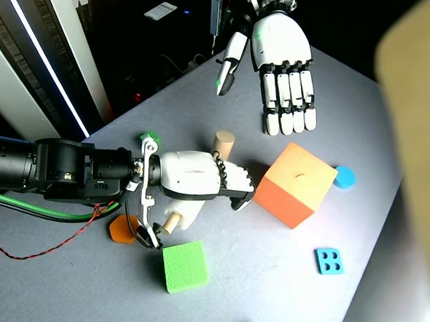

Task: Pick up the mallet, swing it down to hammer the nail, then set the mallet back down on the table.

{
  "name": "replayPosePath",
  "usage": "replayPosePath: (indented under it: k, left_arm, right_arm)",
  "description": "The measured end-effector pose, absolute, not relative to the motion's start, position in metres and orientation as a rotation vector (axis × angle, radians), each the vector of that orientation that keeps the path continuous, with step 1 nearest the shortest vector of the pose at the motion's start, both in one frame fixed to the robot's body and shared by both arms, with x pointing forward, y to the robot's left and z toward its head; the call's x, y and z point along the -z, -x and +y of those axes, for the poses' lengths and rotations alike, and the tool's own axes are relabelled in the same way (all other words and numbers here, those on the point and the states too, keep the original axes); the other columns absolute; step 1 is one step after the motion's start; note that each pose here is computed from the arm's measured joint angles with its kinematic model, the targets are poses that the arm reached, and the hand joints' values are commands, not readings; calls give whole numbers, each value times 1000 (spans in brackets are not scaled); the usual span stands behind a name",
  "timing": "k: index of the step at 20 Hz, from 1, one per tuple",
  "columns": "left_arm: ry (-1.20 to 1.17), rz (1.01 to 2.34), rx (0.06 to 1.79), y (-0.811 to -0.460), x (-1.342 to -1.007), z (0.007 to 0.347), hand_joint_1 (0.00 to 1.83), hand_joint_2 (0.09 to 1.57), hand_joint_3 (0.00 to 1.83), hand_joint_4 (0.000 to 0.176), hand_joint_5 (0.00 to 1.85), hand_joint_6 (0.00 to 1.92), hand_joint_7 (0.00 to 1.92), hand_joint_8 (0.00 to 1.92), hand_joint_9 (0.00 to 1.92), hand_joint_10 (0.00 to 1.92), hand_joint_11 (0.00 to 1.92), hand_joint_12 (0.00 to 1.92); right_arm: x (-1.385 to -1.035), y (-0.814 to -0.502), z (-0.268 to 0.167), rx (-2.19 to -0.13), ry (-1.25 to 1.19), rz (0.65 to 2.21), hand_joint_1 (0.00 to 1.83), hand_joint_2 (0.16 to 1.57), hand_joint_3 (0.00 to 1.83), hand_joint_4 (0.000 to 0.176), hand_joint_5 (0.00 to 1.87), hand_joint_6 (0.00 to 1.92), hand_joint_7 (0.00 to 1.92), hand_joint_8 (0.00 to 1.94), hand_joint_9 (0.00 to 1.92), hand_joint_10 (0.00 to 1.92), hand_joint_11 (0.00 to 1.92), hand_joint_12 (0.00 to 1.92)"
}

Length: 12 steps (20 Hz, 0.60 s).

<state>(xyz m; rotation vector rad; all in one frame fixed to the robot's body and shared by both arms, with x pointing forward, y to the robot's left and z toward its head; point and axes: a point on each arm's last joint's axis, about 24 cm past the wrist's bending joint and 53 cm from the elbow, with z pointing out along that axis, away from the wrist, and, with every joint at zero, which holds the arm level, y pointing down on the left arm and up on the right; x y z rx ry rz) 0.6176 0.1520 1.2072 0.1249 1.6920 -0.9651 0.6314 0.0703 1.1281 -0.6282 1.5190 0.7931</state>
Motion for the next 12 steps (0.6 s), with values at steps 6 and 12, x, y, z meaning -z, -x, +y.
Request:
replayPosePath:
  k: [6, 12]
  left_arm:
    - [-125, 1691, 965, -618, -1208, 152, 0, 1190, 0, 0, 103, 4, 89, 6, 69, 5, 30, 80]
    - [-121, 1689, 968, -618, -1209, 152, 0, 1201, 3, 0, 114, 6, 103, 8, 81, 7, 34, 83]
  right_arm:
    - [-1124, -629, 71, -788, 646, 1533, 296, 976, 1311, 0, 4, 0, 0, 0, 0, 0, 0, 0]
    - [-1122, -625, 74, -794, 656, 1539, 188, 978, 1182, 0, 0, 0, 0, 0, 0, 0, 0, 0]
